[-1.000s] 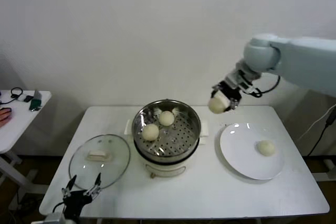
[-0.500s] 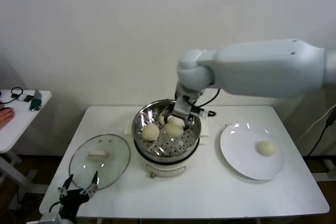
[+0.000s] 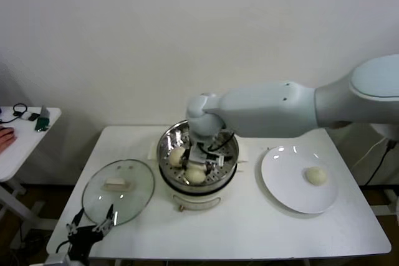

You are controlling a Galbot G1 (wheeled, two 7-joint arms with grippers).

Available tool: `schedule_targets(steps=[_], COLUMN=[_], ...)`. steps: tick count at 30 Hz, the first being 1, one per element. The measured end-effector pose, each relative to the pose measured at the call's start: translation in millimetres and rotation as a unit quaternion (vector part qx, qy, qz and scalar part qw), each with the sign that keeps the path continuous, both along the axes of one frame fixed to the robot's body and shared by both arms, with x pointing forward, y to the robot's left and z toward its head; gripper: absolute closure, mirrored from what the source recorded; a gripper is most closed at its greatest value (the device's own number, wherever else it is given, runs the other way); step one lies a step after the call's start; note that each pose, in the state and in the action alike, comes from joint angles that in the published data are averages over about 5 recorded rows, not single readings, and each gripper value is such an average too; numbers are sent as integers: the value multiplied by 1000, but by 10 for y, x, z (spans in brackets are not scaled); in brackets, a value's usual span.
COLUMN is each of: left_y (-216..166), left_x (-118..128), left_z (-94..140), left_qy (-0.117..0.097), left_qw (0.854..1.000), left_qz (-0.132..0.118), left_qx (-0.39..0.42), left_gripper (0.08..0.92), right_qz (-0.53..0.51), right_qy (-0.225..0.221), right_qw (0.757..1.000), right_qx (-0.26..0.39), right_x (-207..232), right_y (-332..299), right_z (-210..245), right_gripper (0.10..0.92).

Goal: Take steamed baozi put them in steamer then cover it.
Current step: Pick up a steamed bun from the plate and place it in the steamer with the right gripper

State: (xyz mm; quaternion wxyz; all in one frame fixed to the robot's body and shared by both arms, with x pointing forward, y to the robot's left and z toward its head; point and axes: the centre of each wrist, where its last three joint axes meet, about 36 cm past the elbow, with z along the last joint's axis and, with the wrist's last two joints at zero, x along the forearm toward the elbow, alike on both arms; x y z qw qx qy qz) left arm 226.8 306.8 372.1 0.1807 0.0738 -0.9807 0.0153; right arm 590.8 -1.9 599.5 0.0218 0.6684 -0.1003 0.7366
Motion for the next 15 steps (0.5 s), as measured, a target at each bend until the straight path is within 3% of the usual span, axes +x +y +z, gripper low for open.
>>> schedule_targets(steps=[3,10,15], left_y=[0,-10,-22], left_x=[0,-7,-10], left_z=[0,14,26], left_qy=[0,-1,-1], left_qw=[1000,1000,1000], left_qz=[0,-1,-3], left_qx=[0,0,-1], left_gripper=[177,177,177], right_qz=[3,1,-26], right_qy=[1,10,10], right_qw=[1000,1000,1000], right_qx=[1,2,-8], right_x=[10,37,160], right_y=[24,11,-160], right_z=[-65,-55,163], right_gripper=[319,206,200])
